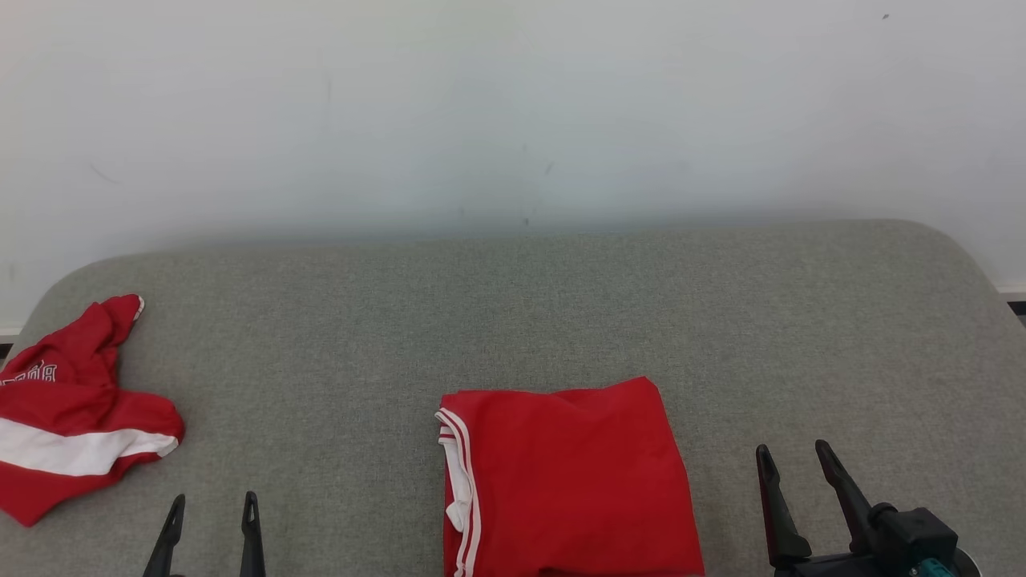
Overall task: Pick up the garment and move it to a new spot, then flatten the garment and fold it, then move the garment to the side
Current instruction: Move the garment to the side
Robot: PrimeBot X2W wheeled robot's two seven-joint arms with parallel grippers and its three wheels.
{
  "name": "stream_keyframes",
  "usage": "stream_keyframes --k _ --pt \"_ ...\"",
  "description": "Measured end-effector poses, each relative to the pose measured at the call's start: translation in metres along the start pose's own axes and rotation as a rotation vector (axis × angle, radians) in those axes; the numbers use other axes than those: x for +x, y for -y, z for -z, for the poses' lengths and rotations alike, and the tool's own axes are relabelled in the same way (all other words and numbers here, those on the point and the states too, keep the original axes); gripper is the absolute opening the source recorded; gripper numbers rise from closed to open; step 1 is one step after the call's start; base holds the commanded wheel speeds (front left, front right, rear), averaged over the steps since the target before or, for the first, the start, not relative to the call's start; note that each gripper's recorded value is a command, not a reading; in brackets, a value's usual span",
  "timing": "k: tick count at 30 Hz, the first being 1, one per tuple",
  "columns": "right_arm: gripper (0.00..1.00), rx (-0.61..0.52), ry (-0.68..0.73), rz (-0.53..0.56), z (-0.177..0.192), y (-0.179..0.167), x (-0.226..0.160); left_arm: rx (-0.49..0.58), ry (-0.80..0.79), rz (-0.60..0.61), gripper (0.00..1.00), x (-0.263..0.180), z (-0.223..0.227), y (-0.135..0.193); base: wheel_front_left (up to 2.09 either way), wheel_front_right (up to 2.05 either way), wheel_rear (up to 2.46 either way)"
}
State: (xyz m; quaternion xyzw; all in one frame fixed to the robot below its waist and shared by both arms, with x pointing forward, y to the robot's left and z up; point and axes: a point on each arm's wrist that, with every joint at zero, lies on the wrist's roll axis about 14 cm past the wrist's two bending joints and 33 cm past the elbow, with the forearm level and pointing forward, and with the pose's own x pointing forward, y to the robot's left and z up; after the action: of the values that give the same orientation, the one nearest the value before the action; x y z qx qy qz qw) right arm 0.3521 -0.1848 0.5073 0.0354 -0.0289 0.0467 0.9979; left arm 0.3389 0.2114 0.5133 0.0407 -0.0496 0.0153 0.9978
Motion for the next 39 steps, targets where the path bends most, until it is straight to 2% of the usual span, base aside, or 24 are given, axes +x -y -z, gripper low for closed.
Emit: stream_keyframes --k 17,24,30,39 --pt "1.0 0.0 -0.035 -0.005 0.006 -0.002 0.001 -0.02 -0.024 -0.008 1.0 0.0 0.003 -0.002 0.0 0.0 0.0" --pt "1.0 -0.012 -0.076 -0.046 0.007 -0.011 0.019 -0.019 -0.025 -0.01 1.0 0.001 0.004 -0.002 0.0 0.0 0.0" --pt "1.0 -0.016 -0.177 -0.09 0.025 -0.022 0.043 -0.023 -0.028 -0.01 1.0 0.004 0.004 -0.001 0.0 0.0 0.0" --pt "1.0 -0.007 -0.39 -0.116 0.087 -0.031 0.053 -0.04 -0.035 -0.012 1.0 0.014 0.008 0.002 0.0 0.0 0.0"
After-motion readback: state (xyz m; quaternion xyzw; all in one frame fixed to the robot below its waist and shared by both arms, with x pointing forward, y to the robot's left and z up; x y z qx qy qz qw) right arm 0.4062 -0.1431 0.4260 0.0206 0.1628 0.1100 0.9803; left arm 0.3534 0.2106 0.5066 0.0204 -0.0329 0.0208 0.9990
